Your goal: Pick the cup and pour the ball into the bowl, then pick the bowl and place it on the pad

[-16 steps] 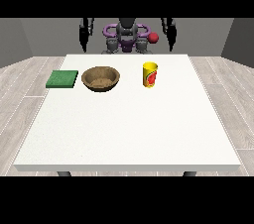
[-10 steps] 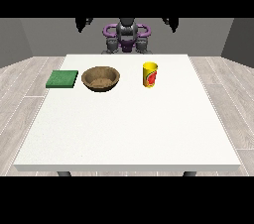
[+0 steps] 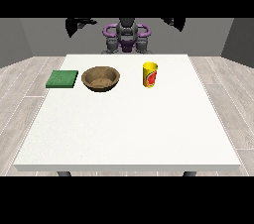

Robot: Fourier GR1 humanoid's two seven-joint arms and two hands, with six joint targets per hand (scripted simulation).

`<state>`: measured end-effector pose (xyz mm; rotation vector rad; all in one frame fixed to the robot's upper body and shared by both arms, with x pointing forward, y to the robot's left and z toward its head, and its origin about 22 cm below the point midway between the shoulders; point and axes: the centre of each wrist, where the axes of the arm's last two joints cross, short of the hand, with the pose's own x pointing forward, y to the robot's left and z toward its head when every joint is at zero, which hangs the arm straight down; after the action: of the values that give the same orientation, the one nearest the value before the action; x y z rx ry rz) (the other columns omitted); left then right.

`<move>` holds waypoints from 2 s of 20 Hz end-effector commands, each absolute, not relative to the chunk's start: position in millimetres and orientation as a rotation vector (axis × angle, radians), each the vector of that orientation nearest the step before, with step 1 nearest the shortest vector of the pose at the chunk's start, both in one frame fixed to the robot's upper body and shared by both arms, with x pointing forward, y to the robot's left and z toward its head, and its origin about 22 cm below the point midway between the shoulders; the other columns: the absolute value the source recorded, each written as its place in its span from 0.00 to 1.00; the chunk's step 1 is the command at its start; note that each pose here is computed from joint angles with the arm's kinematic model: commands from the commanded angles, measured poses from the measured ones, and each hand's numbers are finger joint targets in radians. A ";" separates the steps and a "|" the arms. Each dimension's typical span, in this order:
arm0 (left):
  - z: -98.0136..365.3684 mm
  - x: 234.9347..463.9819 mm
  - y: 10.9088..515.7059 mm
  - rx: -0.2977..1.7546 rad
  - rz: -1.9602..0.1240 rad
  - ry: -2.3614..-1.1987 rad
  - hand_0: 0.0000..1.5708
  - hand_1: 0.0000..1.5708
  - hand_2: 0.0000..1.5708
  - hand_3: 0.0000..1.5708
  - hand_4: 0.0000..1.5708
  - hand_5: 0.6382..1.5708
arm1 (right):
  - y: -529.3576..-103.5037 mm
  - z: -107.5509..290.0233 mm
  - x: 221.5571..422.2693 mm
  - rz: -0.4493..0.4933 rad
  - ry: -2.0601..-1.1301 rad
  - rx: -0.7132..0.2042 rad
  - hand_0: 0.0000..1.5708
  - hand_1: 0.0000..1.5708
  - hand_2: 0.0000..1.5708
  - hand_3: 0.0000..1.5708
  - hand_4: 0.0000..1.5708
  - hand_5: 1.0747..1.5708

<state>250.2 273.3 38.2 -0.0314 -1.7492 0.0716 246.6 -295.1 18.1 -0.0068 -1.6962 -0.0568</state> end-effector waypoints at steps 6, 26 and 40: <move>56.9 294.3 259.0 0.008 0.054 -1.928 0.00 0.00 0.00 0.00 0.00 0.83 | -284.4 1.4 268.4 -0.030 -1.847 0.036 0.00 0.00 0.00 0.00 0.00 1.00; -18.0 352.3 237.3 0.081 0.097 -1.992 0.00 0.00 0.00 0.00 0.00 0.79 | -273.4 65.2 341.5 0.026 -1.970 0.087 0.00 0.00 0.00 0.00 0.00 1.00; -5.2 387.6 253.7 0.250 0.105 -2.116 0.00 0.00 0.00 0.00 0.00 0.74 | -312.6 103.1 347.2 0.097 -2.142 0.088 0.00 0.00 0.00 0.00 0.00 1.00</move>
<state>381.1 261.1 -4.1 0.2172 -2.0867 0.1182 345.1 -305.4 95.0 0.1190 -2.1025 0.0919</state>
